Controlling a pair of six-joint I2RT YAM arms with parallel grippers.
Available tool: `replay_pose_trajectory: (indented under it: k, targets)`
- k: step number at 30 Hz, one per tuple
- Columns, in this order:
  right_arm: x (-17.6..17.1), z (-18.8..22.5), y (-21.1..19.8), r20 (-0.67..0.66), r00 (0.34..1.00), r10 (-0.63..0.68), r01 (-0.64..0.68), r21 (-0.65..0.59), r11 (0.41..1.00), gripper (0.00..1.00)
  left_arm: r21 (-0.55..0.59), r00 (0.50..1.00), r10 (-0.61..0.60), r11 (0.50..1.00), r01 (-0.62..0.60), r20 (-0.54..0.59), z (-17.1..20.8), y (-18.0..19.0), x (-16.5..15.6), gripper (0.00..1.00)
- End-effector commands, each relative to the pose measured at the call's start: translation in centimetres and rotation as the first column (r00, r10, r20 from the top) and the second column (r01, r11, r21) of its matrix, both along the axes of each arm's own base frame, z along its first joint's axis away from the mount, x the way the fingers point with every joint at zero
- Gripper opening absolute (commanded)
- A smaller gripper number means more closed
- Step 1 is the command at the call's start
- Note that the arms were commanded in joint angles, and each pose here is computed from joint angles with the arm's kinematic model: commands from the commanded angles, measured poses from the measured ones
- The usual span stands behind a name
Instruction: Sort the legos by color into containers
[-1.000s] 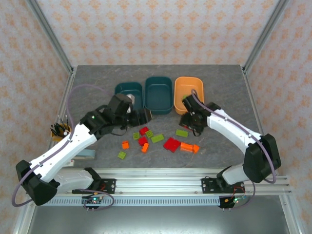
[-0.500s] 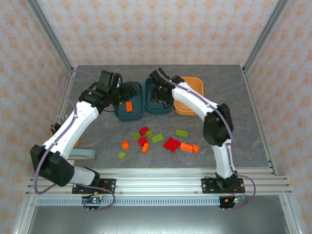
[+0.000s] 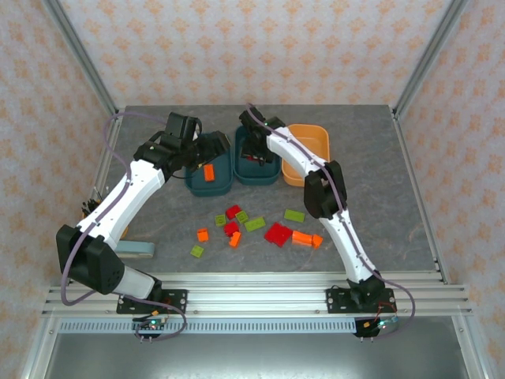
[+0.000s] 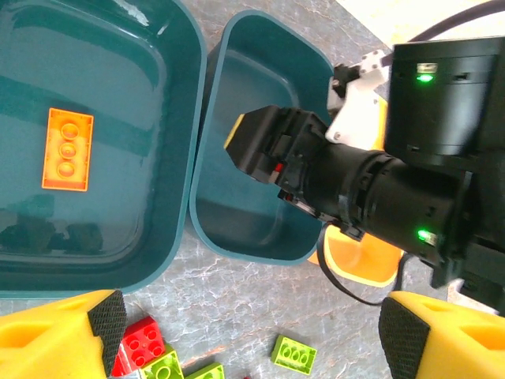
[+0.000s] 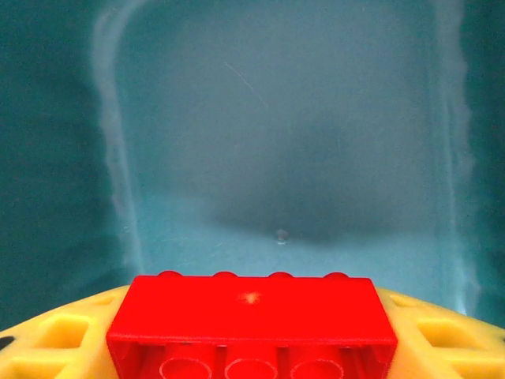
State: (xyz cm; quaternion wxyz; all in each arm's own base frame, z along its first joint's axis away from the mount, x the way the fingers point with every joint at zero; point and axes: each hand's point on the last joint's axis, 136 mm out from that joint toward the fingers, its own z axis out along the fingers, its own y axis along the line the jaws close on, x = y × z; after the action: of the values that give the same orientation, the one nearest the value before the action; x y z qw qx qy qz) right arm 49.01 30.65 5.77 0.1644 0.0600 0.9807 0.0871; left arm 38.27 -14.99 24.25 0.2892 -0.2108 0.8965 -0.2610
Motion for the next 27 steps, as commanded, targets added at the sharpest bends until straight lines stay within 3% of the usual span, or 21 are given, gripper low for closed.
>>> replay_pose_trajectory:
  k: [1, 7, 15, 21, 24, 27]
  targets:
    - [-0.6, -0.7, -0.5, -0.042, 0.999, 0.011, -0.012, -0.03, 0.999, 0.7, 0.015, 1.0, -0.014, 1.0, 0.014, 0.019, 0.3, 0.3, -0.3, 0.86]
    - [-0.2, 2.7, -0.1, 0.009, 1.0, 0.017, -0.017, 0.008, 1.0, 0.79, 0.054, 1.0, 0.002, 0.999, -0.002, -0.001, 0.2, 1.4, -1.6, 0.86]
    - [-1.8, 13.5, 0.0, 0.182, 0.983, 0.038, -0.051, 0.07, 0.996, 0.8, 0.139, 0.994, 0.055, 0.989, -0.041, -0.099, -1.3, 4.0, -5.7, 0.85]
    - [-9.2, 18.7, 2.0, 0.328, 0.926, 0.186, -0.247, 0.156, 0.956, 0.77, 0.205, 0.957, 0.04, 0.979, 0.02, -0.286, -6.2, 5.3, -11.5, 0.82]
    - [-14.8, 19.3, 2.2, 0.406, 0.877, 0.257, -0.369, 0.226, 0.901, 0.78, 0.243, 0.924, 0.014, 0.966, 0.085, -0.382, -9.5, 5.5, -14.5, 0.81]
    - [-20.2, 17.3, 1.1, 0.421, 0.856, 0.299, -0.438, 0.285, 0.853, 0.81, 0.255, 0.897, -0.022, 0.956, 0.148, -0.442, -12.4, 4.8, -16.7, 0.8]
